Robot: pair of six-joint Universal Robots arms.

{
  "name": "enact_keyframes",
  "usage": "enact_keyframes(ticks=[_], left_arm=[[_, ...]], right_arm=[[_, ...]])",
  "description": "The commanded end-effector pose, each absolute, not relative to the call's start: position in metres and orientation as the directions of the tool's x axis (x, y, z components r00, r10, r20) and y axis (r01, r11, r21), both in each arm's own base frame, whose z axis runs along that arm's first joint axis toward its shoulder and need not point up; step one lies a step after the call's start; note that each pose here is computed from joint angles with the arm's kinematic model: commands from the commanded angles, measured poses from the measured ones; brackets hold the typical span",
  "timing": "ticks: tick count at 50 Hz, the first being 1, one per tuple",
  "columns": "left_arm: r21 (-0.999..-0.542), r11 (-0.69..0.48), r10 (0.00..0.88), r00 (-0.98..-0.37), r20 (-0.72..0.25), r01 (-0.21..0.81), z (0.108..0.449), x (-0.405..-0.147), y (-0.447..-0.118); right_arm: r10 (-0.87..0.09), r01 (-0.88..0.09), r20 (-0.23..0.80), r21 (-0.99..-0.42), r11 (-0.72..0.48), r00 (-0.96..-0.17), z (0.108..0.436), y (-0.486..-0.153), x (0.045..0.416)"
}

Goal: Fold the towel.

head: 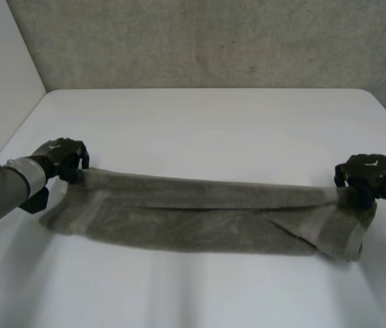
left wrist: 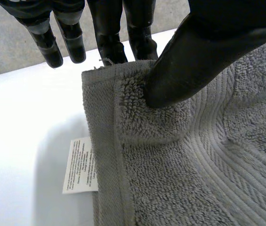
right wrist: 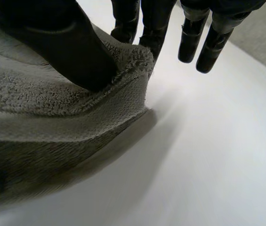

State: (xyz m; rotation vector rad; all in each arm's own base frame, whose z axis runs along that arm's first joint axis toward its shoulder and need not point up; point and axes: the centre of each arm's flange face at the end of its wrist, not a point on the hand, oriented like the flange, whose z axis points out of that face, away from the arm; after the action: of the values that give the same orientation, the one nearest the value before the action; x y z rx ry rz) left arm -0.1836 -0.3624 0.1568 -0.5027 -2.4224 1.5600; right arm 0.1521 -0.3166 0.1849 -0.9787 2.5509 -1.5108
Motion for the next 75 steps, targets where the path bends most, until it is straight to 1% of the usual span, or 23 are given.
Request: enact_keyframes(ticks=[1, 7, 17, 24, 30, 32, 34, 35, 38, 40, 41, 42, 46, 49, 51, 54, 56, 60, 64, 67, 70, 74, 75], left_arm=[[-0.923, 0.35, 0.405, -0.914, -0.008, 0.163, 0.164, -0.187, -0.366], [-0.926, 0.339, 0.414, -0.91, -0.01, 0.164, 0.166, -0.192, -0.366], [-0.924, 0.339, 0.427, -0.904, -0.017, 0.177, 0.161, -0.196, -0.364], [-0.923, 0.341, 0.427, -0.904, -0.02, 0.181, 0.16, -0.197, -0.364], [-0.92, 0.341, 0.45, -0.893, -0.019, 0.191, 0.162, -0.205, -0.354], [-0.922, 0.336, 0.452, -0.892, -0.02, 0.191, 0.166, -0.205, -0.352], [-0.93, 0.317, 0.457, -0.889, -0.024, 0.188, 0.178, -0.204, -0.345], [-0.93, 0.317, 0.457, -0.889, -0.024, 0.188, 0.178, -0.204, -0.345], [-0.933, 0.306, 0.459, -0.888, -0.027, 0.187, 0.187, -0.203, -0.334], [-0.937, 0.298, 0.459, -0.888, -0.029, 0.185, 0.191, -0.201, -0.33], [-0.939, 0.29, 0.457, -0.889, -0.031, 0.182, 0.196, -0.2, -0.325], [-0.94, 0.288, 0.455, -0.89, -0.032, 0.181, 0.199, -0.199, -0.318], [-0.942, 0.281, 0.466, -0.884, -0.032, 0.183, 0.202, -0.198, -0.306], [-0.942, 0.273, 0.5, -0.865, -0.034, 0.194, 0.2, -0.198, -0.292], [-0.941, 0.269, 0.52, -0.854, -0.037, 0.204, 0.196, -0.199, -0.285], [-0.936, 0.264, 0.549, -0.834, -0.052, 0.232, 0.188, -0.198, -0.274], [-0.924, 0.262, 0.57, -0.818, -0.084, 0.277, 0.178, -0.198, -0.265], [-0.912, 0.248, 0.581, -0.804, -0.129, 0.326, 0.171, -0.195, -0.262], [-0.9, 0.244, 0.57, -0.804, -0.167, 0.36, 0.166, -0.186, -0.269], [-0.896, 0.258, 0.567, -0.808, -0.162, 0.36, 0.161, -0.184, -0.272], [-0.894, 0.267, 0.566, -0.809, -0.157, 0.361, 0.158, -0.183, -0.273], [-0.891, 0.275, 0.567, -0.809, -0.154, 0.362, 0.156, -0.183, -0.272], [-0.891, 0.275, 0.567, -0.81, -0.154, 0.362, 0.156, -0.183, -0.272]], right_arm=[[-0.512, -0.497, 0.297, -0.809, 0.314, -0.806, 0.183, -0.327, 0.153], [-0.519, -0.483, 0.285, -0.823, 0.299, -0.806, 0.184, -0.33, 0.161], [-0.55, -0.506, 0.291, -0.812, 0.291, -0.783, 0.172, -0.335, 0.171], [-0.524, -0.546, 0.364, -0.801, 0.246, -0.77, 0.177, -0.342, 0.169], [-0.509, -0.543, 0.377, -0.808, 0.227, -0.774, 0.19, -0.338, 0.171], [-0.503, -0.541, 0.387, -0.816, 0.204, -0.773, 0.203, -0.329, 0.172], [-0.508, -0.541, 0.388, -0.819, 0.194, -0.769, 0.207, -0.321, 0.174], [-0.516, -0.54, 0.39, -0.822, 0.178, -0.763, 0.212, -0.312, 0.177], [-0.512, -0.539, 0.397, -0.826, 0.162, -0.762, 0.219, -0.303, 0.177], [-0.503, -0.536, 0.41, -0.834, 0.131, -0.761, 0.231, -0.283, 0.176], [-0.503, -0.536, 0.41, -0.834, 0.131, -0.761, 0.232, -0.283, 0.176], [-0.51, -0.535, 0.407, -0.835, 0.128, -0.758, 0.233, -0.273, 0.176], [-0.551, -0.525, 0.373, -0.839, 0.144, -0.747, 0.226, -0.249, 0.177], [-0.565, -0.523, 0.359, -0.838, 0.156, -0.743, 0.221, -0.243, 0.177], [-0.582, -0.528, 0.338, -0.827, 0.191, -0.74, 0.209, -0.236, 0.175], [-0.6, -0.532, 0.318, -0.819, 0.217, -0.734, 0.199, -0.231, 0.173], [-0.606, -0.529, 0.311, -0.819, 0.22, -0.733, 0.195, -0.23, 0.173], [-0.584, -0.528, 0.337, -0.828, 0.19, -0.738, 0.19, -0.238, 0.167], [-0.571, -0.522, 0.33, -0.827, 0.209, -0.752, 0.18, -0.247, 0.162], [-0.578, -0.523, 0.303, -0.812, 0.26, -0.758, 0.166, -0.253, 0.159], [-0.587, -0.524, 0.285, -0.802, 0.288, -0.758, 0.159, -0.253, 0.158], [-0.596, -0.551, 0.299, -0.78, 0.298, -0.745, 0.156, -0.251, 0.152], [-0.596, -0.576, 0.319, -0.758, 0.306, -0.737, 0.156, -0.251, 0.145]])
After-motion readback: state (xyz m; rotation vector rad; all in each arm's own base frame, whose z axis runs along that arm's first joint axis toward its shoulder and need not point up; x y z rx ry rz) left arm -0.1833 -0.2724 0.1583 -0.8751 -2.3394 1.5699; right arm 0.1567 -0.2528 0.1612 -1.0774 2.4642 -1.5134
